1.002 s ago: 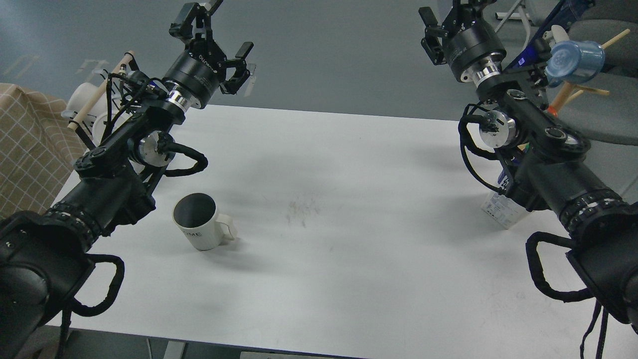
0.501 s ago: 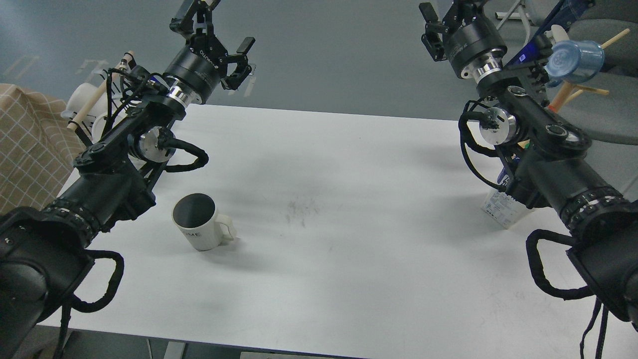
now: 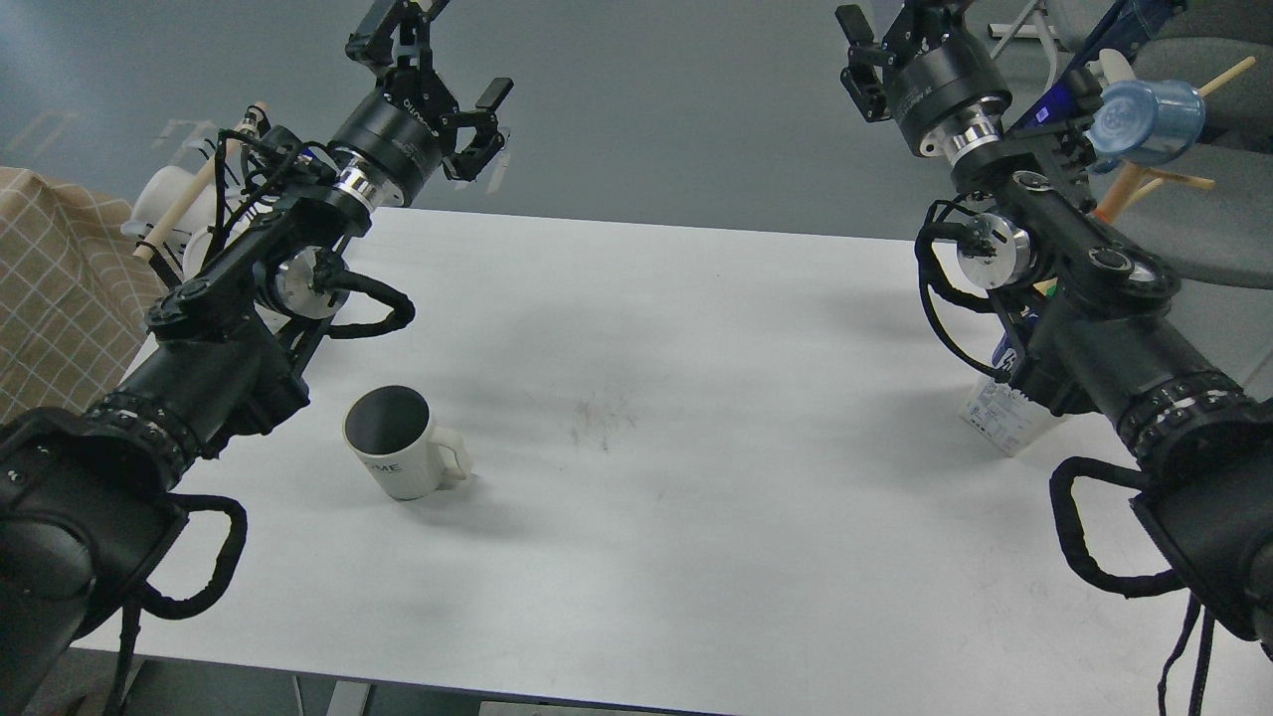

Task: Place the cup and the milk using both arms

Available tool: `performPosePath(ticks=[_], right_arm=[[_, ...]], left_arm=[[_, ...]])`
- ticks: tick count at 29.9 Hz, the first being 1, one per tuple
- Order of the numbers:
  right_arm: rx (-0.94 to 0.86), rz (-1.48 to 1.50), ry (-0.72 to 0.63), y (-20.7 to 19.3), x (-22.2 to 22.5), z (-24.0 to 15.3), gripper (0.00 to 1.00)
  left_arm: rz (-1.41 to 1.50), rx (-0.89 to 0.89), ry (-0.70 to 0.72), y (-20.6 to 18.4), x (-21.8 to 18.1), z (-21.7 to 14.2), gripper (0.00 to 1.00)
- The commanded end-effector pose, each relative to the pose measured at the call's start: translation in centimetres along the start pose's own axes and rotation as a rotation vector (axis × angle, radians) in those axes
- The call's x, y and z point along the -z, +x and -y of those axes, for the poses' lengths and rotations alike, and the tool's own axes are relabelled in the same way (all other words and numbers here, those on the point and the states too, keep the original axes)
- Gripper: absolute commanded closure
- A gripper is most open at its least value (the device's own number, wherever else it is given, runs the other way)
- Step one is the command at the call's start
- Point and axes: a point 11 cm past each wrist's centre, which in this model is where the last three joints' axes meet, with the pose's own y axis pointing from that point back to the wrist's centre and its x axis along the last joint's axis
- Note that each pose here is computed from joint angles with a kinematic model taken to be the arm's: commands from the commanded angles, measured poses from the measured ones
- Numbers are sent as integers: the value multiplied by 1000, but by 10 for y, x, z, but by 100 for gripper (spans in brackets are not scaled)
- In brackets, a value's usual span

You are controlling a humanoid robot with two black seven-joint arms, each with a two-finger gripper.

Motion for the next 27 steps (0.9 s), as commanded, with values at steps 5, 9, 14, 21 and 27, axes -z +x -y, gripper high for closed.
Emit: performPosePath(ticks=[5,9,14,21,27], right_arm=[[2,3,-2,0,-1,-1,0],[2,2,-1,0,0,0,0],[1,1,-1,0,0,0,0],[2,-1,3,-1,2,1,0],[0,-2,0,0,0,0,0]], left_arm=[[0,-2,17,1,3,-1,1],[-5,5,18,-2,5,-1,1],[-3,2,19,-1,5,-2,1],[4,4,17,0,2,-1,1],[3,7,19,-2,4,-1,1]])
